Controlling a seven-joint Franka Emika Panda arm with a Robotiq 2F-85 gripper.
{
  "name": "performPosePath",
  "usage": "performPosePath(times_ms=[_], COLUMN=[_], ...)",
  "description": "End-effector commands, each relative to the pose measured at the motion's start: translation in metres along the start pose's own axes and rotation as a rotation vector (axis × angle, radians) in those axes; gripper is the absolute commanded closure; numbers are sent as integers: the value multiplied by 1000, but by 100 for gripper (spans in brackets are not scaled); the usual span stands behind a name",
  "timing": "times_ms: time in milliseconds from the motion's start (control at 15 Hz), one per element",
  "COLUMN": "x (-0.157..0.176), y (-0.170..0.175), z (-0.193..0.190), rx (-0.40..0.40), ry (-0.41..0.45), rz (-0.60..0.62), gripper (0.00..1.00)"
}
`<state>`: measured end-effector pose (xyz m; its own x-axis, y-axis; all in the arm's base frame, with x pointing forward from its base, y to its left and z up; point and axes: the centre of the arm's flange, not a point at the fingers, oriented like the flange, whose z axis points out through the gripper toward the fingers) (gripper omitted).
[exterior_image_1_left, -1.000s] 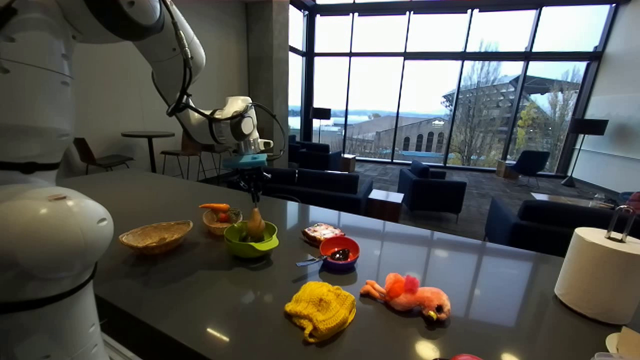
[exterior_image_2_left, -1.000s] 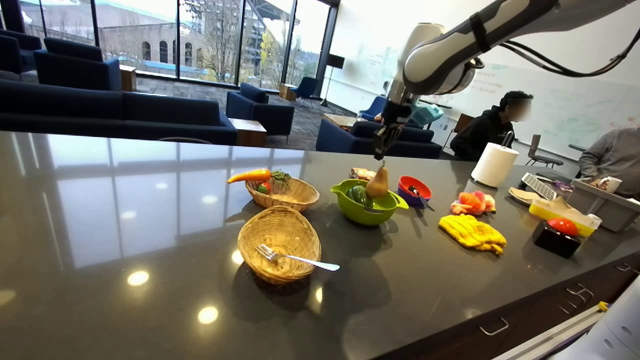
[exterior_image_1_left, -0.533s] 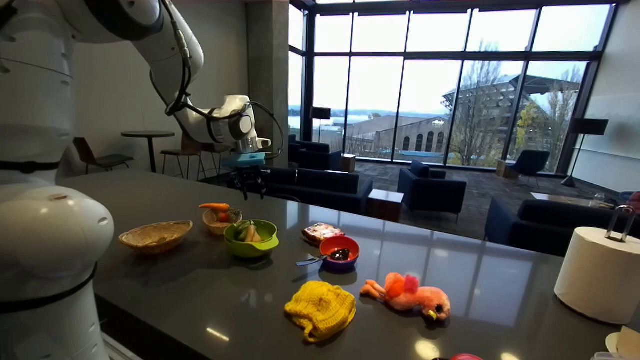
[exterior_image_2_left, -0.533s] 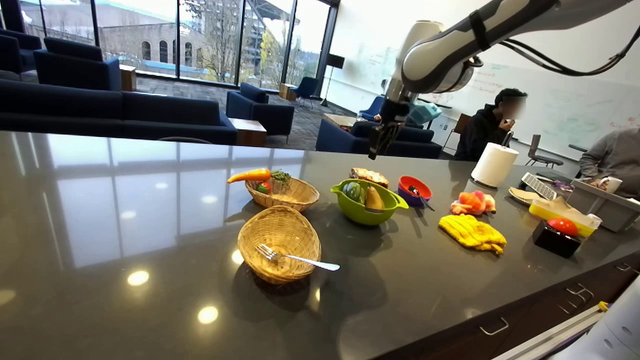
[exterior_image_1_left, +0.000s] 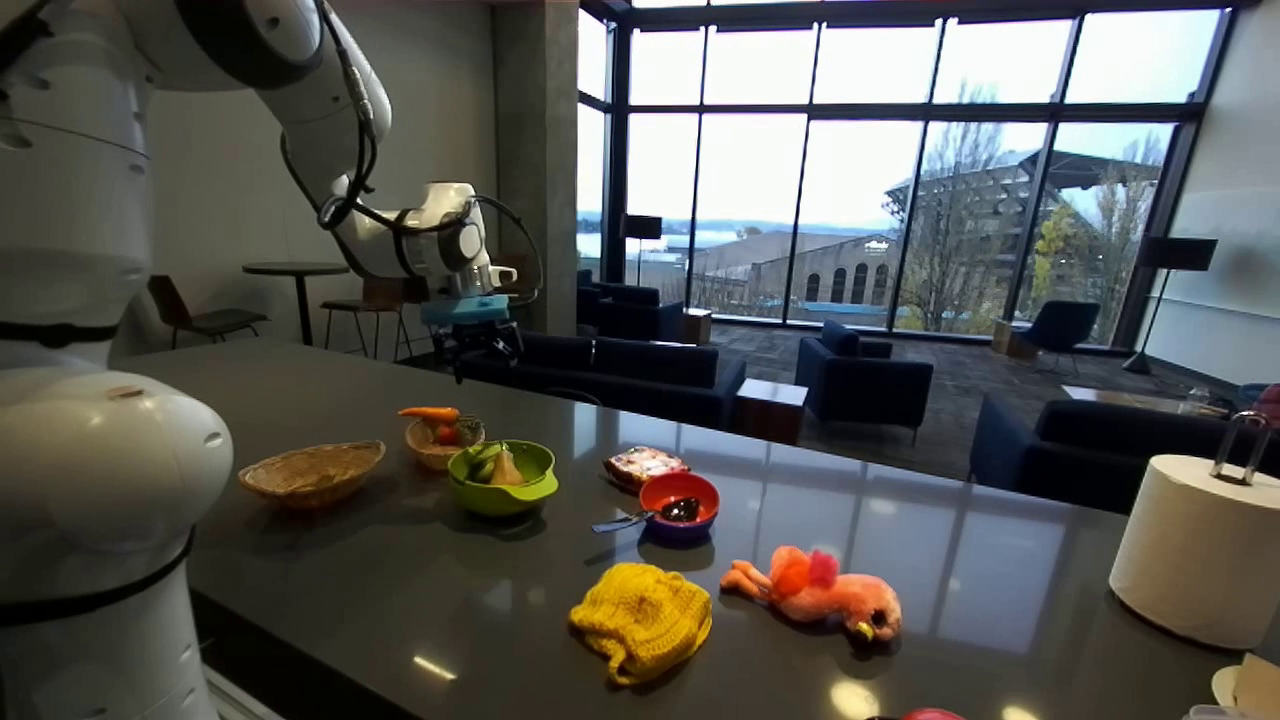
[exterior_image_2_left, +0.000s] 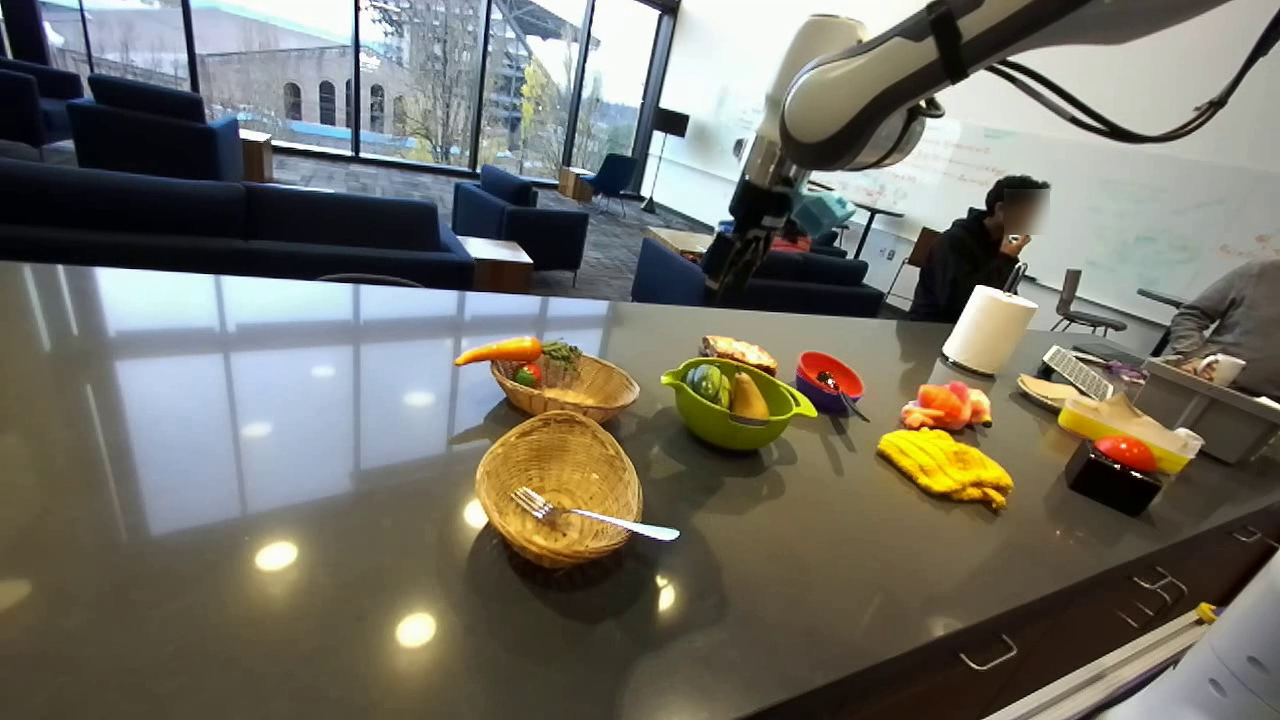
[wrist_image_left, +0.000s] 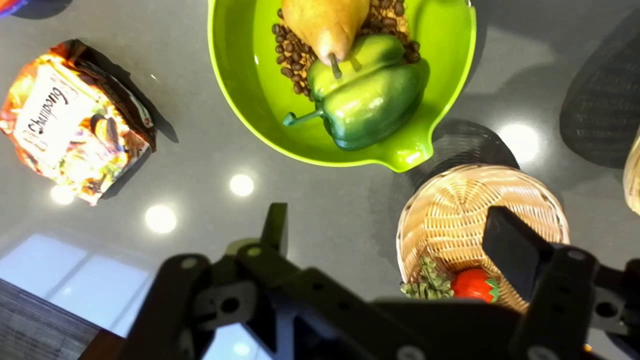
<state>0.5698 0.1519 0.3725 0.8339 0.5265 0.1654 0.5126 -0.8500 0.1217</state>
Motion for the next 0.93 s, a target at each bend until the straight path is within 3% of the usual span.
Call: performPosePath(times_ms=[0,867], x=[24,99], y=[-13,-66], z=[0,34], rx=[10,62], ry=[3,-10], rz=[-25,-154], gripper=[0,0])
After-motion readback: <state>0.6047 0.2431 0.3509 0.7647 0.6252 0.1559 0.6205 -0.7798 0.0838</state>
